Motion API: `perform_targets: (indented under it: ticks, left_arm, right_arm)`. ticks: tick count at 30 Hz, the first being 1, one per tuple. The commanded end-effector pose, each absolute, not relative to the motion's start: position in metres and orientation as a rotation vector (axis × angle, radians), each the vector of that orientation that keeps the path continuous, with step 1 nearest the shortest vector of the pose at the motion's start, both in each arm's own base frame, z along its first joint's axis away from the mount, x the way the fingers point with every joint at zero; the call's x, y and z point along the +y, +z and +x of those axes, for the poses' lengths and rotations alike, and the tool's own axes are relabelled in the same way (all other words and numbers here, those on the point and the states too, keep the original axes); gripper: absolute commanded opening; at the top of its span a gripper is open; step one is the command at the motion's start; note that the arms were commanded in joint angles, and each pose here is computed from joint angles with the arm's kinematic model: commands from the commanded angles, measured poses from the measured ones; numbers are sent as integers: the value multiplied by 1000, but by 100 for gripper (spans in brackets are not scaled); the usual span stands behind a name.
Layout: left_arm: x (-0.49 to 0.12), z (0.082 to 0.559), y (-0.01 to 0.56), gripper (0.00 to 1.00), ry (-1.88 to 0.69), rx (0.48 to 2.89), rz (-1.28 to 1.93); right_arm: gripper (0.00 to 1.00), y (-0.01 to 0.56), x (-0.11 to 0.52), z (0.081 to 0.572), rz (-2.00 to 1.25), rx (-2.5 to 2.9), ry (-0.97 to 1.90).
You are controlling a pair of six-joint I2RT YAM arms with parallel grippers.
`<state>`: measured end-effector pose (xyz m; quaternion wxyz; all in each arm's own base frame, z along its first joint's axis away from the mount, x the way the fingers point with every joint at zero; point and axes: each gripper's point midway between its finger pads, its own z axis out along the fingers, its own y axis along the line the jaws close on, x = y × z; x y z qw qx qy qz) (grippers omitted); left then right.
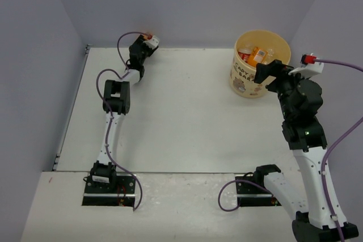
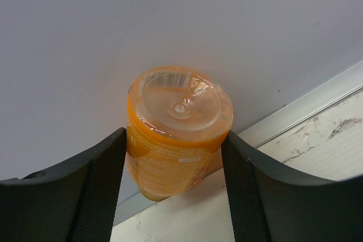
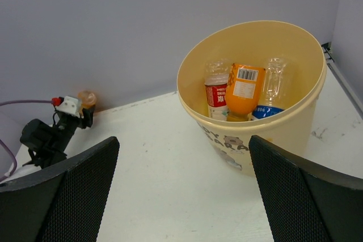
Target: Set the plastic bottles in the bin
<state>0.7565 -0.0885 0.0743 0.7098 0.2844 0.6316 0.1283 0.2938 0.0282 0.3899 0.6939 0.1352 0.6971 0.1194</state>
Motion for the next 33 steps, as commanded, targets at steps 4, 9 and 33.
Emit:
perform_targets:
  ticks: [4, 9, 33]
  left_arm:
    - [-100, 760, 125, 24, 222, 1306, 597]
    - [-106, 750, 159, 18, 201, 1283, 609]
    - [-161, 599, 336, 4, -353, 1207, 576]
  right_arm:
    - [99, 408, 22, 280, 330, 1501, 267]
    - [99, 401, 20, 279, 334, 1503, 252]
    - [99, 351, 98, 295, -143, 1654, 487]
